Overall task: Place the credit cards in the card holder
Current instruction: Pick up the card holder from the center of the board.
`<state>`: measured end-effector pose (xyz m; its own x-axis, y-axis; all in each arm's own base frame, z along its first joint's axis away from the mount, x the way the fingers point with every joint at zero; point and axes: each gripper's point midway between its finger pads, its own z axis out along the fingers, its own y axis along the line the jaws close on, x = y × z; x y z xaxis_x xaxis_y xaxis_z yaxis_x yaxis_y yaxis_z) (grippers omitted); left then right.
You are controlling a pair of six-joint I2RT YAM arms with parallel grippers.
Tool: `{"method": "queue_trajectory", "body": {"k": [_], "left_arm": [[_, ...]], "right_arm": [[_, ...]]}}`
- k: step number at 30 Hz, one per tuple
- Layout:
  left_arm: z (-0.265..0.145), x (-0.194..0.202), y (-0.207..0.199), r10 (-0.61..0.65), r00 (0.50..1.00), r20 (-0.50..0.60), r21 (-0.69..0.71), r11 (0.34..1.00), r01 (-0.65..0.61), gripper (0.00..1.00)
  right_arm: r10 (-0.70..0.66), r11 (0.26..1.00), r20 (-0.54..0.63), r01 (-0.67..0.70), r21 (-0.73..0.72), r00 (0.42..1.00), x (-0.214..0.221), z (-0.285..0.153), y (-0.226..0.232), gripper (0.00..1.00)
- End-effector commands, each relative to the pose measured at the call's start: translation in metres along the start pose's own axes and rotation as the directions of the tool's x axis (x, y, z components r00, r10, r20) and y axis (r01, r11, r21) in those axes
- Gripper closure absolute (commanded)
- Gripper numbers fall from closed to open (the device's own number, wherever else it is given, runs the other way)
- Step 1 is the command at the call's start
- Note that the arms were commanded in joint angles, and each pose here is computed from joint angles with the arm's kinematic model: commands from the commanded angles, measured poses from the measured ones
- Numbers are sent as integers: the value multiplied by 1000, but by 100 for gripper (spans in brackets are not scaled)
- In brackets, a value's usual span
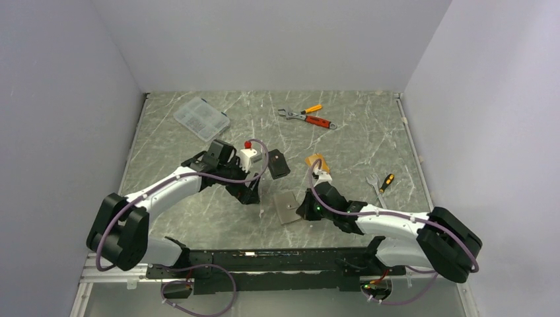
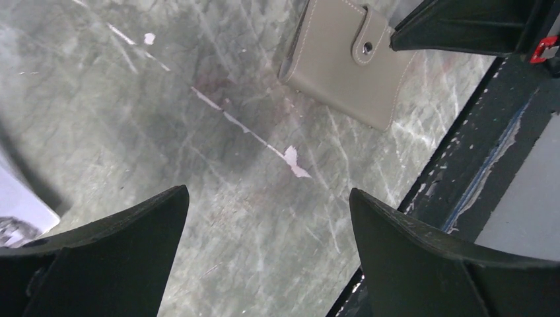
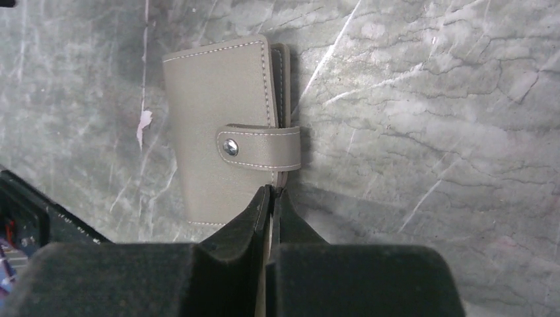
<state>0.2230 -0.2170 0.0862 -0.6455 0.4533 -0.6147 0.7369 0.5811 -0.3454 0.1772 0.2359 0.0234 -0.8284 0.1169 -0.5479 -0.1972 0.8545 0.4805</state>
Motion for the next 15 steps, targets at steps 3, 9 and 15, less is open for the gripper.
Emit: {"method": "queue_trajectory", "body": {"k": [3, 9, 15], "left_arm": [[6, -42, -20, -29, 995, 93, 123, 992, 18, 1], [17, -49, -29, -90, 992, 91, 210, 975, 69, 1], [14, -49, -49, -77, 992, 101, 342, 939, 39, 1]], "right_arm": [[-99, 983, 21, 101, -153, 995, -3, -18, 22, 100], [-130, 949, 123, 159, -272, 984, -26, -42, 50, 100], [-162, 920, 150, 204, -335, 975, -29, -53, 64, 100]]}}
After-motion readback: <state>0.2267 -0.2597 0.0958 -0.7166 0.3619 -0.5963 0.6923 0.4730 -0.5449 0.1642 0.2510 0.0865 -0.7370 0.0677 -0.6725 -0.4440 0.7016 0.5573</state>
